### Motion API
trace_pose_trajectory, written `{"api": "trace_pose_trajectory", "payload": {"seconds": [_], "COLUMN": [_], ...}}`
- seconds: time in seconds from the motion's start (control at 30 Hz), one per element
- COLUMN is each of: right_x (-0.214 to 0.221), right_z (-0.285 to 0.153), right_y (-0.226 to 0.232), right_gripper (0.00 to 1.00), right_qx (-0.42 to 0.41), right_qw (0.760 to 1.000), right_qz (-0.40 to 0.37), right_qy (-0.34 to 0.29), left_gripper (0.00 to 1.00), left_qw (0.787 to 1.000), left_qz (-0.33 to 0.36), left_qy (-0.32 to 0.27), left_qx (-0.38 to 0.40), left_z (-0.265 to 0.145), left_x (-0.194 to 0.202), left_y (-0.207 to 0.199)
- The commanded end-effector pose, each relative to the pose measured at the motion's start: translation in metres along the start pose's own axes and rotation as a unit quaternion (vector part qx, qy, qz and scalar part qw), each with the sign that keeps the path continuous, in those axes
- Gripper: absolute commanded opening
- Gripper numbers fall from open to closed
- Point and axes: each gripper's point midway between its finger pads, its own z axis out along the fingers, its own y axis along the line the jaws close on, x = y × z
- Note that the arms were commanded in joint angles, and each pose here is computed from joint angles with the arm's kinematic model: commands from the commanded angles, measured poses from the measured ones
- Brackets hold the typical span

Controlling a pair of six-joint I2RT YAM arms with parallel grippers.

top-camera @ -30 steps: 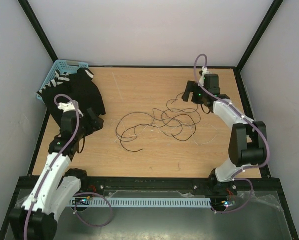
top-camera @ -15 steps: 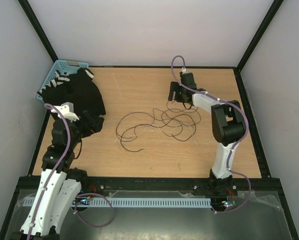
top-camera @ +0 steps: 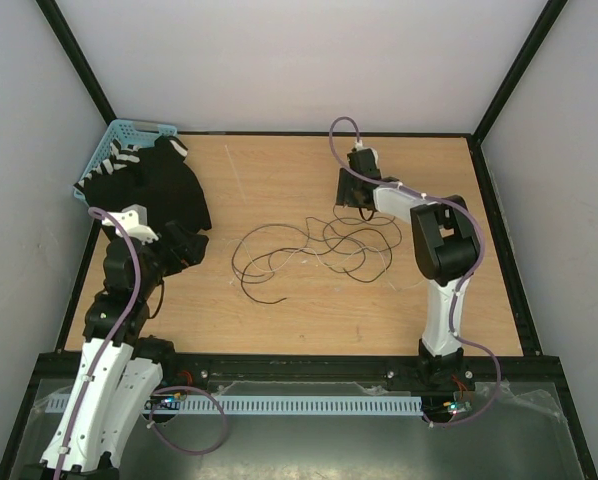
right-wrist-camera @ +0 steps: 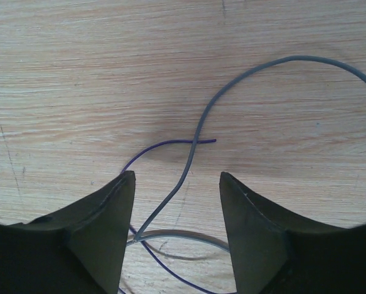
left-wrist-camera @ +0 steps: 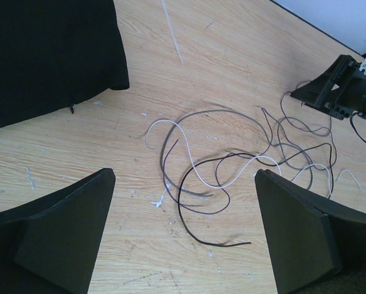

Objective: Zip-tie the wires
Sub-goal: Pick up the cable at the center of the board.

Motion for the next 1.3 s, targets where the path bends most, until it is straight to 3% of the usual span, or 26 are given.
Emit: {"api": "trace_pose_trajectory", "payload": {"seconds": [0.0,0.1,0.3,0.4,0.57,0.83,1.07,1.27], "right_x": [0.001,0.0,-0.014,-0.022,-0.06,-0.178,-0.258,-0.28], "right_z": [0.0,-0.003,-0.014,-0.021,-0.05,-0.154,-0.29,-0.407], "right_y": [0.0,-0.001,-0.004,-0.003,0.004,0.032,0.068,0.082], "right_gripper": [0.64,0.53,0.14,0.05,0.0,0.0,0.0,0.0], "right_qx": [0.016,0.019,0.028,0.026,0.016,-0.035,-0.151,-0.235], "right_qw": [1.0,1.0,0.999,0.999,0.997,0.972,0.907,0.838], "right_qz": [-0.013,-0.016,-0.026,-0.029,-0.036,-0.044,-0.041,-0.06], "right_qy": [0.0,-0.003,-0.019,-0.028,-0.071,-0.23,-0.392,-0.489], "left_gripper": [0.99,0.99,0.99,0.99,0.99,0.99,0.99,0.99], "left_qw": [1.0,1.0,1.0,1.0,1.0,1.0,0.99,0.981], "left_qz": [-0.003,-0.003,-0.002,-0.001,0.0,0.002,0.036,0.037], "left_qy": [-0.001,-0.003,-0.005,-0.007,-0.01,-0.006,0.012,0.041], "left_qx": [0.001,0.001,0.002,0.002,0.004,0.022,0.136,0.188], "left_z": [-0.002,-0.003,-0.004,-0.005,-0.006,-0.003,0.003,0.011], "left_x": [0.0,0.0,-0.001,-0.002,-0.003,-0.004,-0.004,0.001], "left_y": [0.0,0.0,0.0,0.0,-0.001,-0.008,-0.048,-0.068]}}
